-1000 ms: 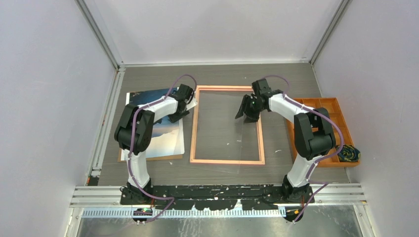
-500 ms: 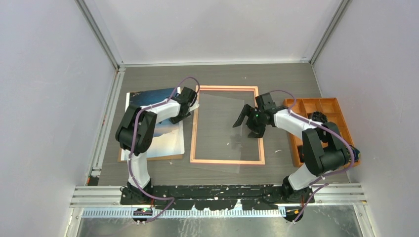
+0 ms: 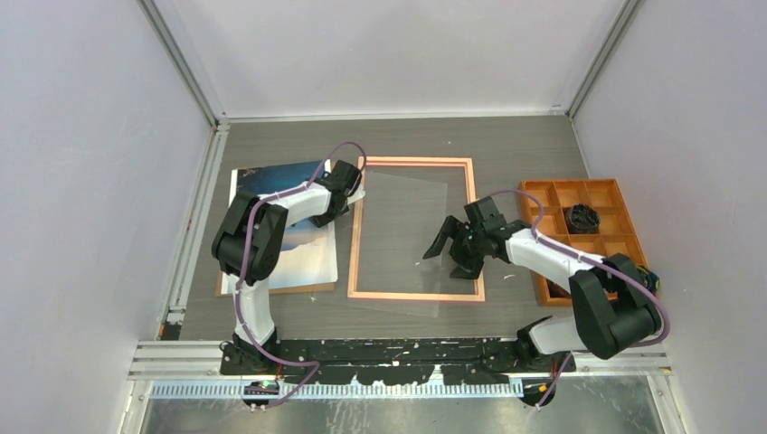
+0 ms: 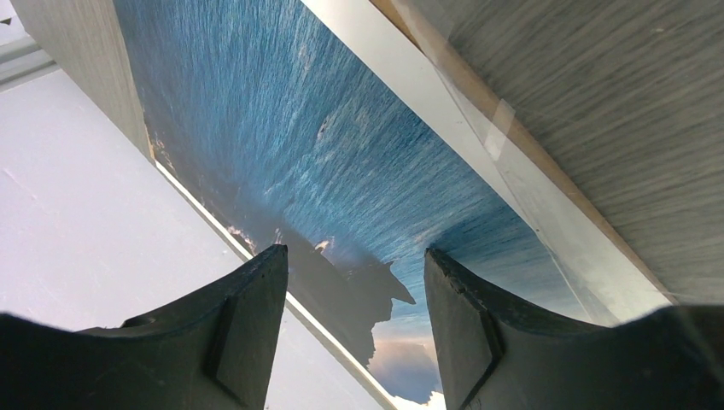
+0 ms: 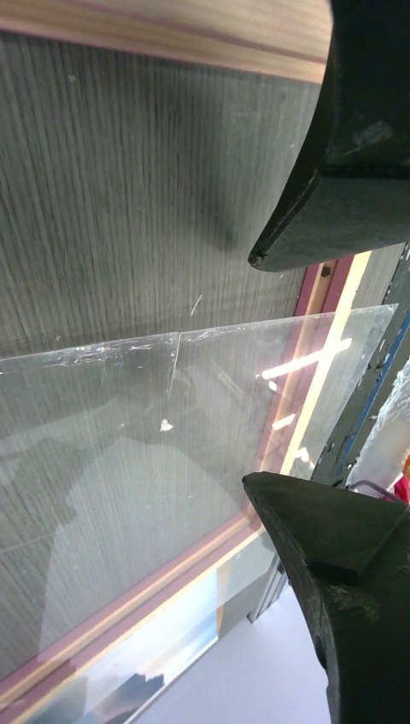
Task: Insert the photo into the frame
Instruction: Pick up the photo frame item from the photo frame.
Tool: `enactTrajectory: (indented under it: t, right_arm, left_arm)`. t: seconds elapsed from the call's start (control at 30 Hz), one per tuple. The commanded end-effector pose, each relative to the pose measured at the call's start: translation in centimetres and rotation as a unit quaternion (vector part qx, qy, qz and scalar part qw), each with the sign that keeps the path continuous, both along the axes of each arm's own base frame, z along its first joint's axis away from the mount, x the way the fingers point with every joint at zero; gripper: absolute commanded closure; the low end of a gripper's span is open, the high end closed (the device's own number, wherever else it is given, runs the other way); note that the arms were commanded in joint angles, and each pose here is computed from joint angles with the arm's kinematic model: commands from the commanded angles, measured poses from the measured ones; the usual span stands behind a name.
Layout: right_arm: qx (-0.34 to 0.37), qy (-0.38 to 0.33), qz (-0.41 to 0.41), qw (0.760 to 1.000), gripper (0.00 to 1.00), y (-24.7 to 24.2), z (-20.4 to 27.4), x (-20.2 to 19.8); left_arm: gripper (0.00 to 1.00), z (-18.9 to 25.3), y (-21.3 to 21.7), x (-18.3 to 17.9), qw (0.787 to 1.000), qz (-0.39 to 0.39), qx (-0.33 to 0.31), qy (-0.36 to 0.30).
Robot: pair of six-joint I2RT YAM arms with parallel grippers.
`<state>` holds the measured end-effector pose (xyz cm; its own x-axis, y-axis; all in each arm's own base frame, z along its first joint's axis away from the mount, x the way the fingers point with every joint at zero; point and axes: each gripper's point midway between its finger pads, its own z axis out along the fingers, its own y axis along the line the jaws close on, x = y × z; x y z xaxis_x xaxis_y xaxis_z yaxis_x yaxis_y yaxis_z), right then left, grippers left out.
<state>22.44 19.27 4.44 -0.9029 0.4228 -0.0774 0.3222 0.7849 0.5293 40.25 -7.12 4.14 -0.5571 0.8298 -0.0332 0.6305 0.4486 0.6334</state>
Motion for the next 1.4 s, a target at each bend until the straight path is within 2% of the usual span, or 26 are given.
enactTrajectory:
  t: [0.0, 0.23, 0.5, 0.7, 1.1, 1.17, 1.27, 1.37]
  right_arm:
    - [0.068, -0.022, -0.019, 0.997, 0.10, 2.0, 0.9, 0.9]
    - [0.101, -0.020, -0.026, 0.994, 0.14, 3.6, -0.5, 1.9]
    - [0.155, -0.063, -0.066, 0.984, 0.22, 4.5, -0.4, 3.7]
    - [0.262, -0.128, -0.101, 0.951, 0.24, 5.7, 3.0, 5.8]
    - [0.385, -0.160, -0.117, 0.901, 0.32, 7.6, 5.3, 7.3]
    - [0.377, -0.162, -0.107, 0.905, 0.35, 8.3, 5.4, 7.5]
    - [0.335, -0.162, -0.087, 0.924, 0.40, 9.3, 4.7, 7.5]
    - [0.286, -0.161, -0.076, 0.942, 0.51, 9.5, 4.2, 7.6]
  left_arm:
    - [0.38, -0.2, -0.6, -0.2, 1.000, -0.003, -0.018, 0.003]
    - [0.38, 0.0, -0.7, -0.2, 1.000, -0.007, -0.014, 0.006]
    - [0.39, -0.4, -0.7, -0.4, 1.000, -0.012, -0.011, 0.015]
    - [0.40, -0.6, -0.6, -0.5, 1.000, -0.015, -0.009, 0.020]
    - [0.41, -1.1, -0.6, -0.6, 0.999, -0.026, -0.002, 0.031]
    - [0.40, -0.9, -0.7, -0.5, 0.999, -0.027, -0.003, 0.029]
    - [0.40, -0.3, -0.8, -0.4, 0.999, -0.027, -0.010, 0.028]
    - [0.40, 0.8, -1.6, -0.3, 0.998, -0.021, -0.045, 0.033]
